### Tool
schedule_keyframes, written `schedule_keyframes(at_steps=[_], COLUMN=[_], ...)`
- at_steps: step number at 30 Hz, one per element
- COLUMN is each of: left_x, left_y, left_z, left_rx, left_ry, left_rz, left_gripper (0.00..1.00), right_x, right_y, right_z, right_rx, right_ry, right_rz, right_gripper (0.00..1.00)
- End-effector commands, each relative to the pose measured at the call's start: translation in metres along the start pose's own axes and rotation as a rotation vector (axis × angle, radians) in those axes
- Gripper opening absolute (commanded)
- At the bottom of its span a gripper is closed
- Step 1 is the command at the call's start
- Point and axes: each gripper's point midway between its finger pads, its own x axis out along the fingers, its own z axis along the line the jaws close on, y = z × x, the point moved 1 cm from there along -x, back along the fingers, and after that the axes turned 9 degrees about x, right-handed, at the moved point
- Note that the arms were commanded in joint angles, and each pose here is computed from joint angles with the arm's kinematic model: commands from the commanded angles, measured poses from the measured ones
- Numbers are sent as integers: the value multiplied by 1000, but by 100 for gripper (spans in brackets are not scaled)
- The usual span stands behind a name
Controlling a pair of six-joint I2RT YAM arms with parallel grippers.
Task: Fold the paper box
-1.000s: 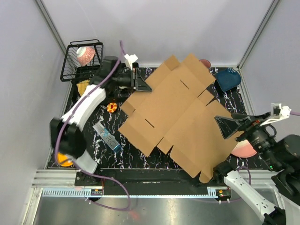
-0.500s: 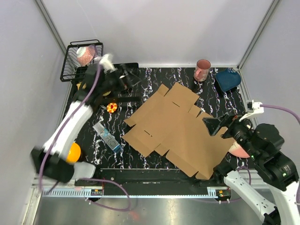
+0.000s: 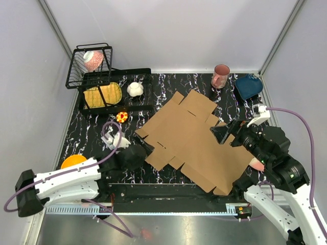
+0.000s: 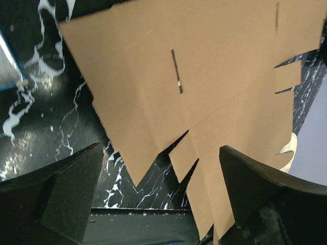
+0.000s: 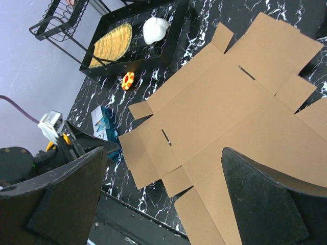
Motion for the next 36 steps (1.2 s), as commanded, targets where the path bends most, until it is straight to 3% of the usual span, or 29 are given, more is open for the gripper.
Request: schedule_keyframes(at_steps=[1,5,10,13,17,18,20,21,23,24,25,26,28,29,34,35,36], left_x=[11,18,46,60,66,67,70,70,70,66,62,54,27,5,-106,-143,-154], left_y=[18,34,34,35,35,37,41,43,44,41,37,30,3,-16,-111,-138,-142], left_z=[19,26,39,37,28,27,25,24,20,11,4,-7,-33,-53,-133,-154,-166], left_rx=[-187,-223,-244,-291,-298,-286,-275,-271,-237,-216,-190,-81,-30,67,254,341,410], left_ry=[-101,-75,-36,58,140,144,154,157,171,198,210,183,208,212,382,418,428], left_rz=[-38,-19,-117,-154,-177,-171,-159,-150,-149,-157,-165,-185,-245,-281,-489,-543,-540], left_gripper=[99,99,97,88,70,60,49,37,22,4,0,0,0,0,0,0,0], right_x=[5,3,5,3,0,-1,-1,-1,-2,-3,-5,-7,-18,-21,-51,-56,-65], right_y=[-1,3,9,7,7,6,8,9,10,8,6,5,-7,-12,-54,-60,-71], right_z=[14,10,8,11,7,6,5,3,3,5,5,5,11,14,39,43,50], right_rx=[29,31,45,39,11,6,6,8,11,12,11,8,-7,-13,-52,-58,-64], right_ry=[-68,-58,-59,-68,-43,-41,-37,-35,-36,-41,-42,-37,-43,-48,-89,-95,-112], right_rz=[0,7,22,28,33,30,33,35,34,28,20,16,-15,-28,-146,-165,-196], right_gripper=[100,100,100,100,100,100,99,99,99,100,100,100,100,100,100,100,100])
